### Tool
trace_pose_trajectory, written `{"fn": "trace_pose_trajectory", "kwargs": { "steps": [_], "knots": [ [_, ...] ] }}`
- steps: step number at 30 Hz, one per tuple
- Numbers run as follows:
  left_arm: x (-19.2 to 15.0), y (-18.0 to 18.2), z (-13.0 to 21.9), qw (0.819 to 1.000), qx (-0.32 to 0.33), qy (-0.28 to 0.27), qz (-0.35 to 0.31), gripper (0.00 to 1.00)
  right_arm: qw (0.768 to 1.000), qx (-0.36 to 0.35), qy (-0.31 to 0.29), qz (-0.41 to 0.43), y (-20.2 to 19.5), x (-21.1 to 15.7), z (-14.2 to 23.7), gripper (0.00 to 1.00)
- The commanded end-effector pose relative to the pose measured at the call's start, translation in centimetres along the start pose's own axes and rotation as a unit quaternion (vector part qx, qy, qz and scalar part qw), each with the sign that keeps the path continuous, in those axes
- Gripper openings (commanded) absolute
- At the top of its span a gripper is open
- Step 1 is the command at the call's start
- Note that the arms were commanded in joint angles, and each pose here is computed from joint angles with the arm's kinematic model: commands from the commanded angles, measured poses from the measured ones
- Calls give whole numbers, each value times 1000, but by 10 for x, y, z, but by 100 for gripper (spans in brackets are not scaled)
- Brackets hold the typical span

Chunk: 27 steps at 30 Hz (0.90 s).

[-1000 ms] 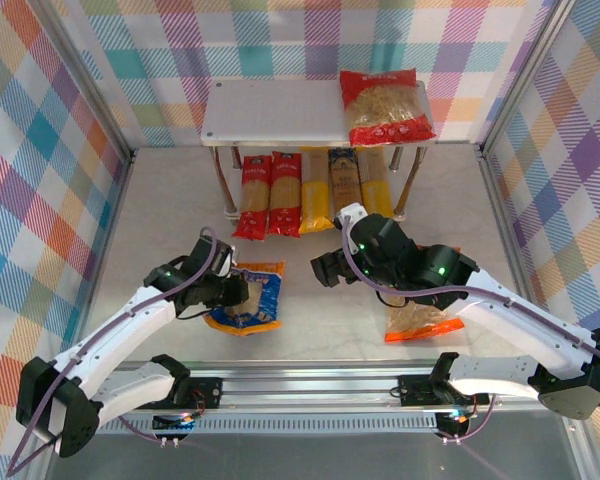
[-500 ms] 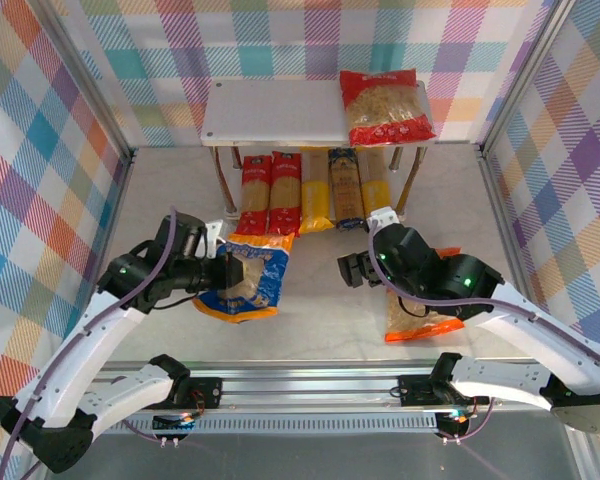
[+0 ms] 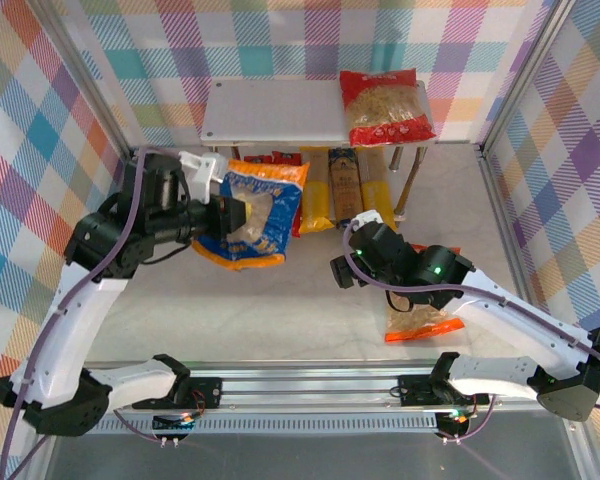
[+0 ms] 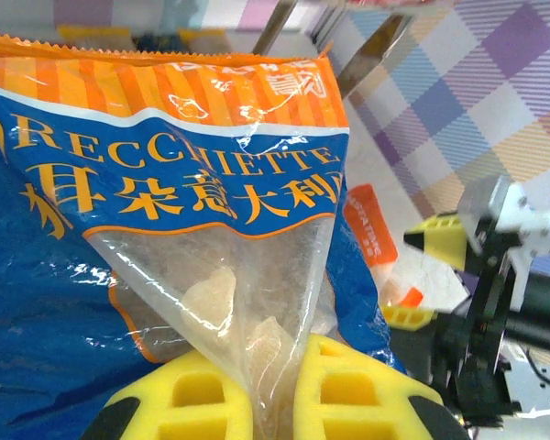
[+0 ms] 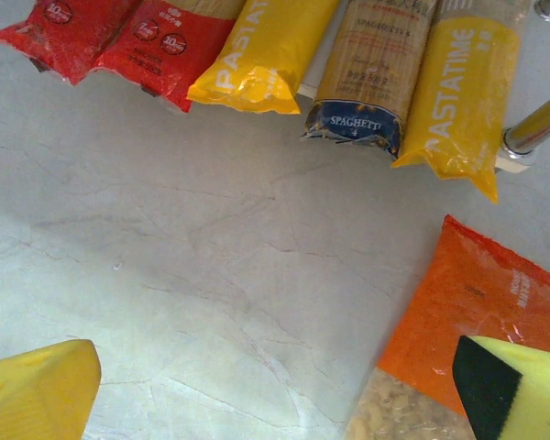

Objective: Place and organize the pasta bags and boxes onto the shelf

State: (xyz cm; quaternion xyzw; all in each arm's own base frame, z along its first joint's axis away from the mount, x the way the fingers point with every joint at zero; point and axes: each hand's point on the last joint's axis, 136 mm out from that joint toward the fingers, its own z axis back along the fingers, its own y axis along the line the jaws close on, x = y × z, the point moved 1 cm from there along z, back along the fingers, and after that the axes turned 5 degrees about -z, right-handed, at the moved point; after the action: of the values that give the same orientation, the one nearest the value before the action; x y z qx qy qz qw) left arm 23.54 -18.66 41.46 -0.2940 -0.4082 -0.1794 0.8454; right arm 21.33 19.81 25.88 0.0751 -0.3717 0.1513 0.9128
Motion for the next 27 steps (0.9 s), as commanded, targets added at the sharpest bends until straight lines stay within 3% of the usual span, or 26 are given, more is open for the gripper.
{"fn": "trace_pose_trajectory", "kwargs": {
  "steps": [1, 15, 27],
  "knots": [
    [74, -21, 23, 988, -11, -132, -84, 0, 1000, 9, 11, -7, 5, -1, -5, 99],
    [191, 10, 18, 951, 83, -266, -135, 0, 998, 20, 52, -7, 15, -21, -25, 99],
    [222, 85, -28, 945, 159, -249, -142, 0, 998, 18, 60, 4, 18, -17, -33, 99]
  ]
}}
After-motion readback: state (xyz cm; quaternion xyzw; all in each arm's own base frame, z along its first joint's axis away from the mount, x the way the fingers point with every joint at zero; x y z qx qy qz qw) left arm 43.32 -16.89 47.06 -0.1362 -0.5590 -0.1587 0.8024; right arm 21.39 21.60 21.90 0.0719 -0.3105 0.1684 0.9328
